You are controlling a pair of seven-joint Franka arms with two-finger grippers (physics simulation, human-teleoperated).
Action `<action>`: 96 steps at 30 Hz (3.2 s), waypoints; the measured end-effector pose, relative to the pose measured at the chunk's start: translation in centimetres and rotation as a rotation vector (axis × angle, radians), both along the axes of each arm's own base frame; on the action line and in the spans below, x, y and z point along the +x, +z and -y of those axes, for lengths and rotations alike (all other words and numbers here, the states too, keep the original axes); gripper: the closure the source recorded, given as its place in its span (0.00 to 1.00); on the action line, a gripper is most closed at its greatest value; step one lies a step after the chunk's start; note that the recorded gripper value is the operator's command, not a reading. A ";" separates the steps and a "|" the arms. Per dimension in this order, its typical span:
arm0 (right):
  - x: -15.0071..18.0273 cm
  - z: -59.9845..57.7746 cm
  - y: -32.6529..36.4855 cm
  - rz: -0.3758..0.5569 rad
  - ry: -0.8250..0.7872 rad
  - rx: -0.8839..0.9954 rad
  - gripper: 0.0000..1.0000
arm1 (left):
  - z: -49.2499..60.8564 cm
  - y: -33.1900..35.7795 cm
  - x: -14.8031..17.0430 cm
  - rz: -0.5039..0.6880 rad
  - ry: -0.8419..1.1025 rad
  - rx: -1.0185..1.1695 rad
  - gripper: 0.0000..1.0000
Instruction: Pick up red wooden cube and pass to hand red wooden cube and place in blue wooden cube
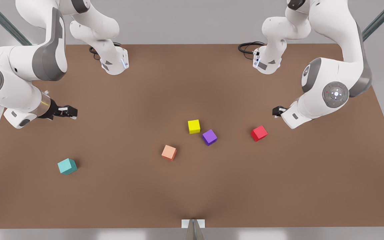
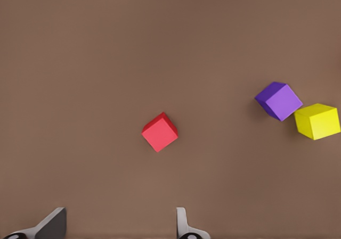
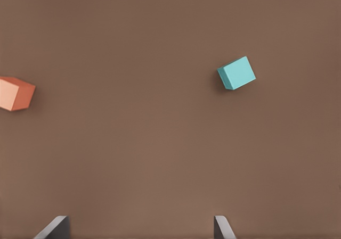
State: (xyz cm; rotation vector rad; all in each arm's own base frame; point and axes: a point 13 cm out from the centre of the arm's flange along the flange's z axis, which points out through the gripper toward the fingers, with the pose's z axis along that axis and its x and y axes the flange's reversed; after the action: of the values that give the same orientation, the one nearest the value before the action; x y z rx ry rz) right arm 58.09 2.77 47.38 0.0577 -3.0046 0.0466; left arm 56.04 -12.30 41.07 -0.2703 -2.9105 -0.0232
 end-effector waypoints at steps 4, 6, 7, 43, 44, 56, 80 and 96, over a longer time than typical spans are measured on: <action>0.0 0.1 -0.1 -0.001 -0.009 0.006 0.00 | 1.1 -4.6 -0.1 -0.072 -0.005 0.006 0.00; 0.0 0.1 -0.1 -0.002 -0.010 0.006 0.00 | 2.8 -11.6 -2.3 -0.161 -0.018 0.035 0.00; 0.0 0.1 -0.1 -0.002 -0.011 0.006 0.00 | 3.0 -14.8 -3.2 -0.187 -0.009 0.047 0.00; -0.2 0.1 -0.6 -0.015 -0.005 -0.001 0.00 | -1.0 -35.1 -4.8 -0.024 0.667 0.081 0.00; -0.2 0.1 -0.6 -0.016 -0.005 -0.001 0.00 | -1.1 -35.4 -4.8 -0.024 0.672 0.082 0.00; -0.4 0.0 -0.9 -0.026 -0.003 0.002 0.00 | -0.3 -35.9 -3.3 0.022 0.716 0.067 0.38; 10.9 -29.9 -20.6 0.022 0.235 1.217 0.00 | 39.8 -14.5 7.3 -0.622 0.623 -1.063 0.44; 8.7 -34.6 -22.4 0.600 0.793 1.523 0.00 | 41.9 -15.3 7.6 -0.351 0.338 -1.274 0.43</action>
State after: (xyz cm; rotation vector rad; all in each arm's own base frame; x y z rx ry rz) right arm 66.80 37.41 24.98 1.4732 -2.3603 -2.3120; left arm 63.64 -54.25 25.76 0.0497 -2.1602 1.7082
